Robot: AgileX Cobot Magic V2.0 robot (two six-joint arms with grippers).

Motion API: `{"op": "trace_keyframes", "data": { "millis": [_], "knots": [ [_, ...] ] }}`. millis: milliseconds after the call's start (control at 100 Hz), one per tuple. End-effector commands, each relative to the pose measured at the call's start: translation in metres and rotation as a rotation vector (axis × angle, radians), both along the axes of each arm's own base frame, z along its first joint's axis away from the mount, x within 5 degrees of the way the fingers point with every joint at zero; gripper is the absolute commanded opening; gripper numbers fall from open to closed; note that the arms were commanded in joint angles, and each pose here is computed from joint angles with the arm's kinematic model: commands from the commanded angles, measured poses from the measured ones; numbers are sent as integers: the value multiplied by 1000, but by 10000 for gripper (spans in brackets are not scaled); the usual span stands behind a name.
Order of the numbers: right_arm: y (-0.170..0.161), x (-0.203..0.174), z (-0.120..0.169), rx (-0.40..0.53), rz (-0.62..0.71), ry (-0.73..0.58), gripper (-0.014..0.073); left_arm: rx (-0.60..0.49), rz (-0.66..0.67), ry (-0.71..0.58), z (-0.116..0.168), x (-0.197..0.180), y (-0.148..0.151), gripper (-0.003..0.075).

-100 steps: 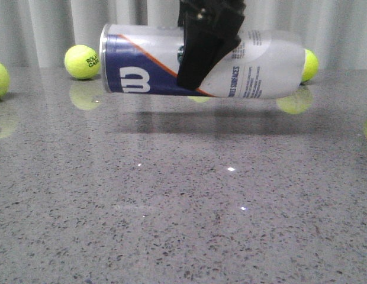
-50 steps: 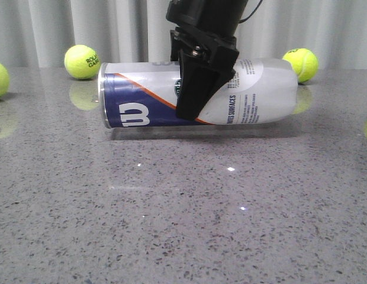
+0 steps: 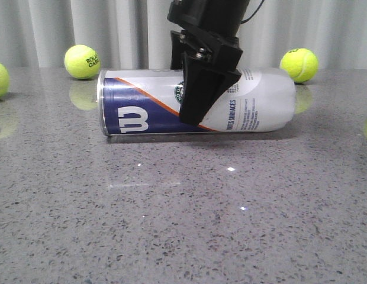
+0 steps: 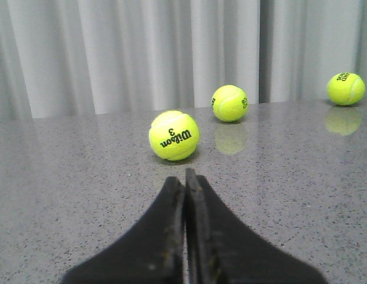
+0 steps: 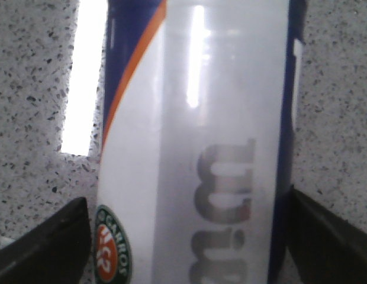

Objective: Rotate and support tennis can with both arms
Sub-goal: 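Lower the can onto the table center with the right gripper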

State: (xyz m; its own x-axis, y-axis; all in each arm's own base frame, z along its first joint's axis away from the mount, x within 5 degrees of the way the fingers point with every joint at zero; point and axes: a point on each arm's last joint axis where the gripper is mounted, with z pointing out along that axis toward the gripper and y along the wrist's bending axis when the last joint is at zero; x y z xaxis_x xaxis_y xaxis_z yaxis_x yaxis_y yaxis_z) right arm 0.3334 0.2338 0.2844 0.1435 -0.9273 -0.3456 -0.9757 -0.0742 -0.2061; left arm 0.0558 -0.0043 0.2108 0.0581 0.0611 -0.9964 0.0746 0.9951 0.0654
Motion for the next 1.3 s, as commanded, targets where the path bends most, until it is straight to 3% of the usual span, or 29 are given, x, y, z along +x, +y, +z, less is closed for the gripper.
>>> {"op": "trace_keyframes", "data": {
  "millis": [0,1290],
  "knots": [
    [-2,-5,30,61,-2,-66,647,-18,-4,-81,-6,-2,0,-21],
    [-10,-19,60,96,3,-120,647,-18,-4,-81,-6,-2,0,-21]
  ]
}}
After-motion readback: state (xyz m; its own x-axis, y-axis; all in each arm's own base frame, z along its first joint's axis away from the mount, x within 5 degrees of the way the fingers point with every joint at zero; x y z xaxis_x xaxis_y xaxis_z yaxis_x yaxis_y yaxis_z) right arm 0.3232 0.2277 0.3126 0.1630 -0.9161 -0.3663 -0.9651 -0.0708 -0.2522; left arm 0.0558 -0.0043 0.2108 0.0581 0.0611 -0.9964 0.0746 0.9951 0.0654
